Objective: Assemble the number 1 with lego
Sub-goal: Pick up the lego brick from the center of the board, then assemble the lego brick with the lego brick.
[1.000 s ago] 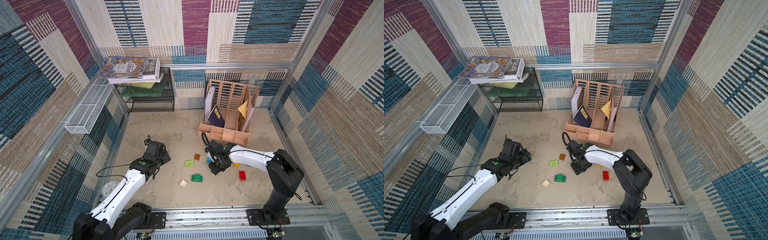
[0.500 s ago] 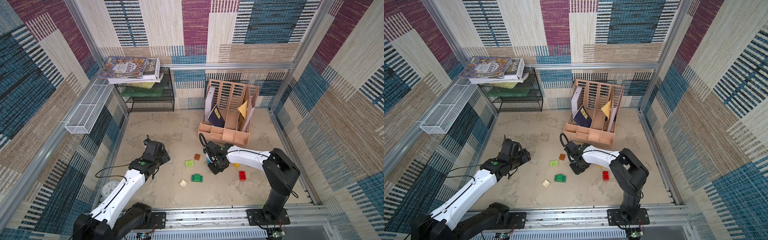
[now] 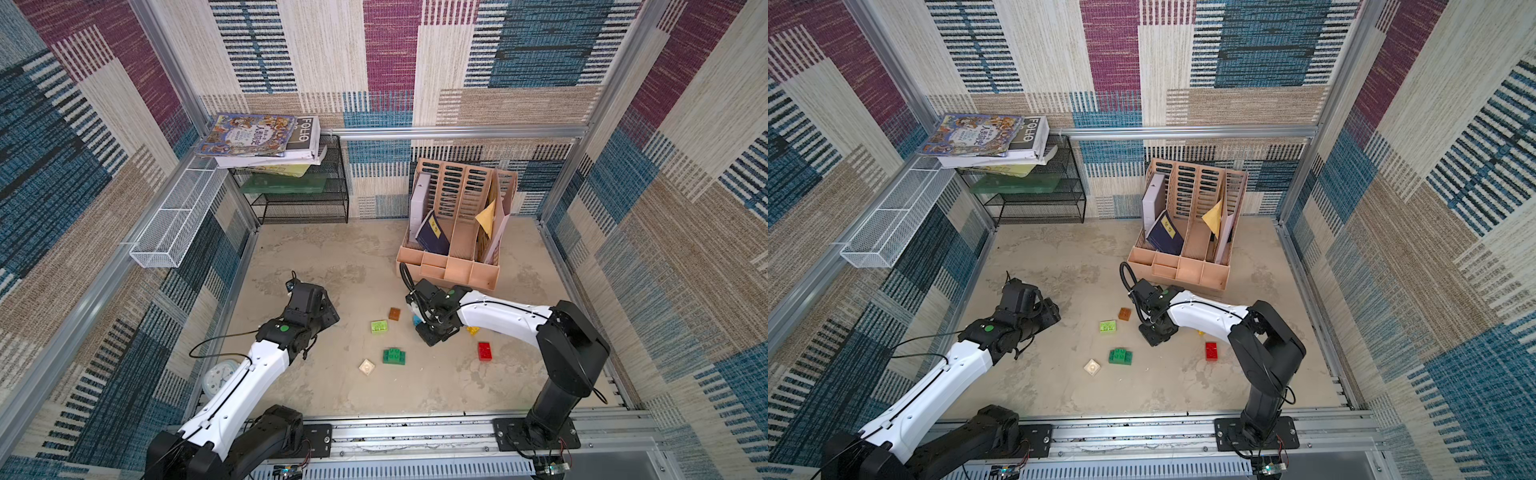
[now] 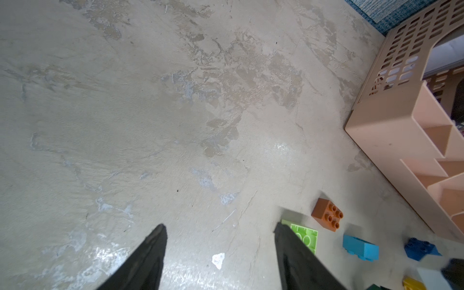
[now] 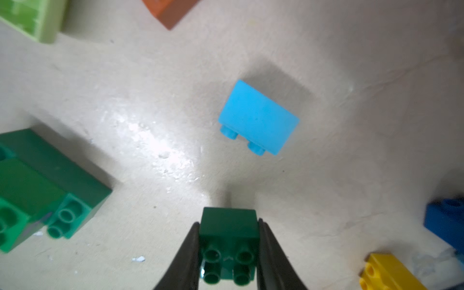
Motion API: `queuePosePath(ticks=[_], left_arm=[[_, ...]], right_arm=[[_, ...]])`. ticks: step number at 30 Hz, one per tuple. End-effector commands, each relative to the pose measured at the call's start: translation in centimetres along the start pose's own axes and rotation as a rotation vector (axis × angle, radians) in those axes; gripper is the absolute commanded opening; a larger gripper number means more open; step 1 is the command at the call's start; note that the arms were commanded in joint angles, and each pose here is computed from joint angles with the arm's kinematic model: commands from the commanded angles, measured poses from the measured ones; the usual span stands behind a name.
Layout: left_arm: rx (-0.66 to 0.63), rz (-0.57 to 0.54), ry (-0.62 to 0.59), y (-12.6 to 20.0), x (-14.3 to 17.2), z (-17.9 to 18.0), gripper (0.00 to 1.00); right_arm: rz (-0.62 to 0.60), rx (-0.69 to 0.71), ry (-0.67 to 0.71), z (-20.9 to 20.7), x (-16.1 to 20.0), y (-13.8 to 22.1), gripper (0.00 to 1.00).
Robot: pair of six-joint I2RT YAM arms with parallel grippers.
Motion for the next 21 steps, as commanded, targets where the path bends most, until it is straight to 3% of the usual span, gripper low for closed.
queuePosePath(ticks=[1, 11, 21], left_arm=[[0.013, -0.001, 0.006, 0.0, 0.0, 0.0, 0.71], [0.010, 0.008, 0.090, -0.3, 1.0, 1.7, 0.71], [-0.011, 0.011, 0.214, -0.4, 2.0, 4.2, 0.71]], right_arm=[[-0.082, -0.013, 0.175, 0.5, -0.8, 1.8, 0.26], [-0.271, -0.140, 0.752, 6.6, -2.3, 5.7, 0.24], [-0.185, -0.183, 0.870, 9.1, -4.9, 4.0, 0.23]])
Point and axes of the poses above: each gripper's point midway between its finger pads, its own y axis back along the fingers, its own z axis along the line the jaws close on, x = y × z, the point moved 6 cm from there along y, back along the fingers, and after that the axes turned 8 degrees about y, right-handed, at the moved point
